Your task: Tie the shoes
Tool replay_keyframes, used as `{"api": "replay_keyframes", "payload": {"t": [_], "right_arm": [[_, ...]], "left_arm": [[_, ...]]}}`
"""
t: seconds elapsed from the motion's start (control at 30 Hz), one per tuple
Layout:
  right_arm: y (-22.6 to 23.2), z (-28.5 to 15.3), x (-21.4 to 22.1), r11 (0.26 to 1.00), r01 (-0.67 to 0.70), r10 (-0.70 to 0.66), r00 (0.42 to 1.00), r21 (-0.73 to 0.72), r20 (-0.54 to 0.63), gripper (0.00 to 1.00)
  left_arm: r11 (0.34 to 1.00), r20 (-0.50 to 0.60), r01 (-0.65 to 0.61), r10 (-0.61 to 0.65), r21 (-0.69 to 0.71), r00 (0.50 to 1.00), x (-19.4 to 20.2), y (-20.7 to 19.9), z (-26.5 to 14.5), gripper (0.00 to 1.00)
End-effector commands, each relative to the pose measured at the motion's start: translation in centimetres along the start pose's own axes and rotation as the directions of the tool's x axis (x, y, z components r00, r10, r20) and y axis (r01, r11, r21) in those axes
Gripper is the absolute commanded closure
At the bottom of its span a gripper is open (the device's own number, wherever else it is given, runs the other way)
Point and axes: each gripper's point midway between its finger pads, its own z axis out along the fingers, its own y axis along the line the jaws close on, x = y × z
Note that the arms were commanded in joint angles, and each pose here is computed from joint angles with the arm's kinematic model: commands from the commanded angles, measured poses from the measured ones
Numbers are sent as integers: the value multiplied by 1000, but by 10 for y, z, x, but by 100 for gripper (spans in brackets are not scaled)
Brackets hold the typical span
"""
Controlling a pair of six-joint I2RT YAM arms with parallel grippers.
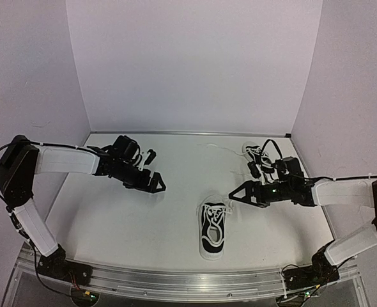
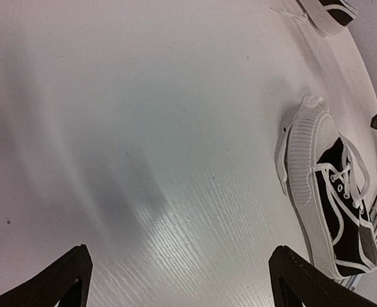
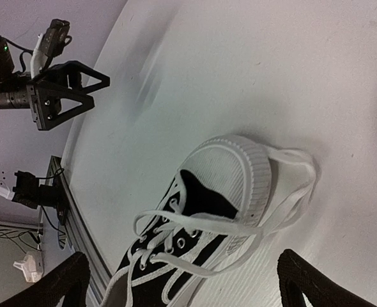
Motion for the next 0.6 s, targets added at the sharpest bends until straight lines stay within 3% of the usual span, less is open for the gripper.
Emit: {"api": "replay_keyframes", "payload": {"t": [0.0, 0.27, 0.43, 0.57], "right_arm": [[10, 3, 19, 998, -47, 45, 998, -36, -43, 2], [15, 31, 43, 991, -97, 86, 990, -97, -114, 2], [15, 51, 65, 985, -133, 113, 978, -112, -174, 5], [15, 66, 74, 980, -151, 125, 973, -129, -192, 8]], "left_arm": [[983, -6, -98, 100, 156, 995, 8, -46, 10, 0], [908, -24, -129, 151, 400, 988, 25, -120, 42, 1], [866, -14, -115, 139, 488, 990, 24, -136, 54, 1], [833, -30, -79, 114, 548, 993, 29, -144, 67, 8]]}}
